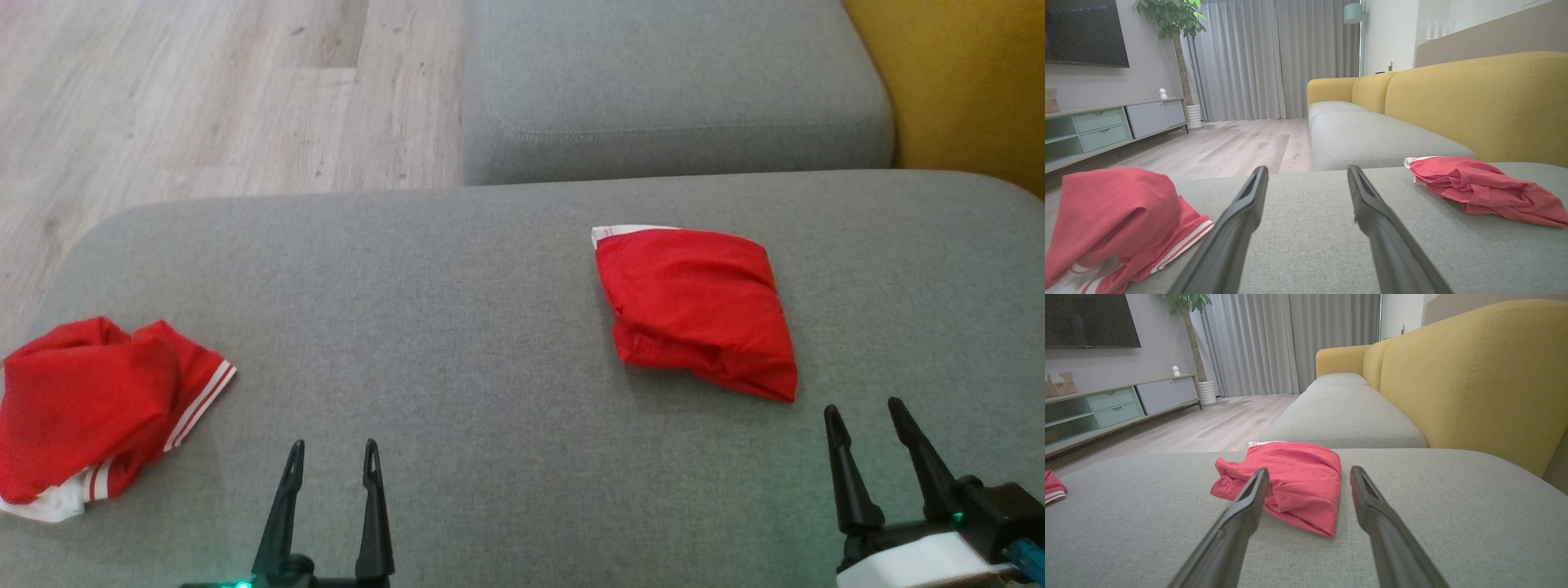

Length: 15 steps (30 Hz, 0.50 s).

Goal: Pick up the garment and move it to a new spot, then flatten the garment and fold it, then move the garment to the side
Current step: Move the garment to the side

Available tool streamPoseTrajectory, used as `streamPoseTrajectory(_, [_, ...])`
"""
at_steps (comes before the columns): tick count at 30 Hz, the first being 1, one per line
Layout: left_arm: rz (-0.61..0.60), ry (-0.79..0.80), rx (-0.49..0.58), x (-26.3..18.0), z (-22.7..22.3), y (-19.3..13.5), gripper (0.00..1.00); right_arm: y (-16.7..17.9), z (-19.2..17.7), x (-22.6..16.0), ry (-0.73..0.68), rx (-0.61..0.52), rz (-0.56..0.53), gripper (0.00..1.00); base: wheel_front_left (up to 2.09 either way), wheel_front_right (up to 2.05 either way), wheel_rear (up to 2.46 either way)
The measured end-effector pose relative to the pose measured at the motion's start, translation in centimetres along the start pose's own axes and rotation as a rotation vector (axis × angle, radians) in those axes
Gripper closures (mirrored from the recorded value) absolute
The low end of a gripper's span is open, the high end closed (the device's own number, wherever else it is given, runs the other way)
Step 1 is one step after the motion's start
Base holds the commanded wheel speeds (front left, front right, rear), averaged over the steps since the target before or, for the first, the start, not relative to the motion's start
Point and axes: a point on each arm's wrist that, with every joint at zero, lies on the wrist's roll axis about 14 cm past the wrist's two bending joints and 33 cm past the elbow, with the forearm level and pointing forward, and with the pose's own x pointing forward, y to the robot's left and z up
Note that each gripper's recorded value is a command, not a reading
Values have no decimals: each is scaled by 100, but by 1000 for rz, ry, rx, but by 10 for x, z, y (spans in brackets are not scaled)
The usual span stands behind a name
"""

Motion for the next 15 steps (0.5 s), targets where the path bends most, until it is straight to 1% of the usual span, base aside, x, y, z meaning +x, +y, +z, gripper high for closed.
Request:
streamPoseTrajectory(6, [0, 22, -2, 0, -6, -1, 0, -1, -9, 4, 31, 5, -1, 0, 0, 0, 0])
streamPoseTrajectory(10, [-6, 43, -6, 1, -11, -4, 0, -5, -18, 9, 59, 30, -11, 0, 0, 0, 0])
streamPoseTrajectory(15, [-23, 47, -10, 11, -12, -10, 0, -20, -20, 31, 70, 21, -24, 0, 0, 0, 0])
